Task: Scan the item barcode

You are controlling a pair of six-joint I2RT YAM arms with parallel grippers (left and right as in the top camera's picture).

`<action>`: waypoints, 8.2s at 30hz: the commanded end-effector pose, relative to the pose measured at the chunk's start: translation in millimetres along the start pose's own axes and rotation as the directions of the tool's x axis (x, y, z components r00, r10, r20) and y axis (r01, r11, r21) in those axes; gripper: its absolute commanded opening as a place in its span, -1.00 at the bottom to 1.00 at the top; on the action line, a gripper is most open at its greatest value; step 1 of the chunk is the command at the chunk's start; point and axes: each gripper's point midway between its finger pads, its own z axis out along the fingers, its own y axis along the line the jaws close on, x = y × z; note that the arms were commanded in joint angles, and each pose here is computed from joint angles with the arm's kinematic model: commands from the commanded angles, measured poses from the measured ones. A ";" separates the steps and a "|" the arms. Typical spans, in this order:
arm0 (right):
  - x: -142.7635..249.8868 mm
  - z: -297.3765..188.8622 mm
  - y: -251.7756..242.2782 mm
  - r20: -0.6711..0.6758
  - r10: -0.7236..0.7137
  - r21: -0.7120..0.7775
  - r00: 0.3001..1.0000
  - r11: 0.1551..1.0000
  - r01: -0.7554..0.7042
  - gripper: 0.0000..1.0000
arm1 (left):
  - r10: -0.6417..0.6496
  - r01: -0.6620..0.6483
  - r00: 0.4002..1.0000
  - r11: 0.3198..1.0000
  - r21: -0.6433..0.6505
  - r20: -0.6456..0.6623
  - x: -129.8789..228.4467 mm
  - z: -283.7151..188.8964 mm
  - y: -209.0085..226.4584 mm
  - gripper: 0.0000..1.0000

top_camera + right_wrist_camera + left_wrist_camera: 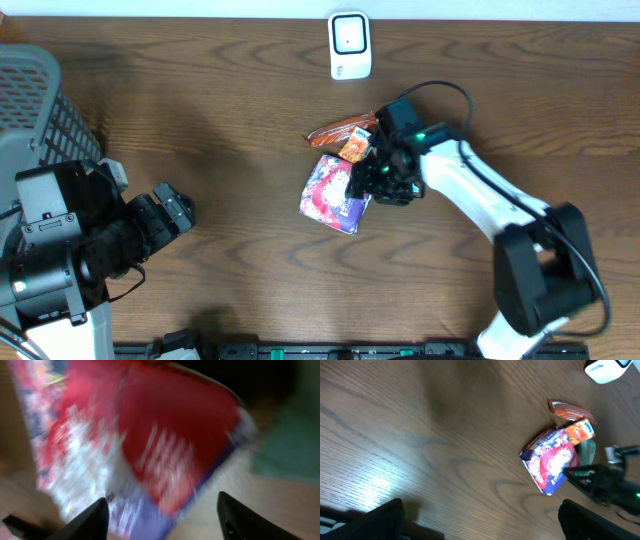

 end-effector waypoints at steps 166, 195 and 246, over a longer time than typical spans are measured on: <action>-53.6 -16.7 -171.1 0.035 -0.177 -0.125 0.984 0.976 0.180 -0.70 | 0.000 0.000 1.000 1.000 0.013 -0.001 0.3 -1.1 -2.6 0.95; -88.1 -206.4 -194.9 0.519 -0.142 0.827 0.843 0.335 -0.452 -0.98 | 0.000 0.000 1.000 1.000 0.013 -0.001 0.3 -1.1 -2.6 0.96; -85.0 -112.9 -116.0 0.156 -0.172 -0.054 0.973 0.982 0.182 0.51 | 0.000 0.000 1.000 1.000 0.013 -0.001 0.3 -1.1 -2.6 0.96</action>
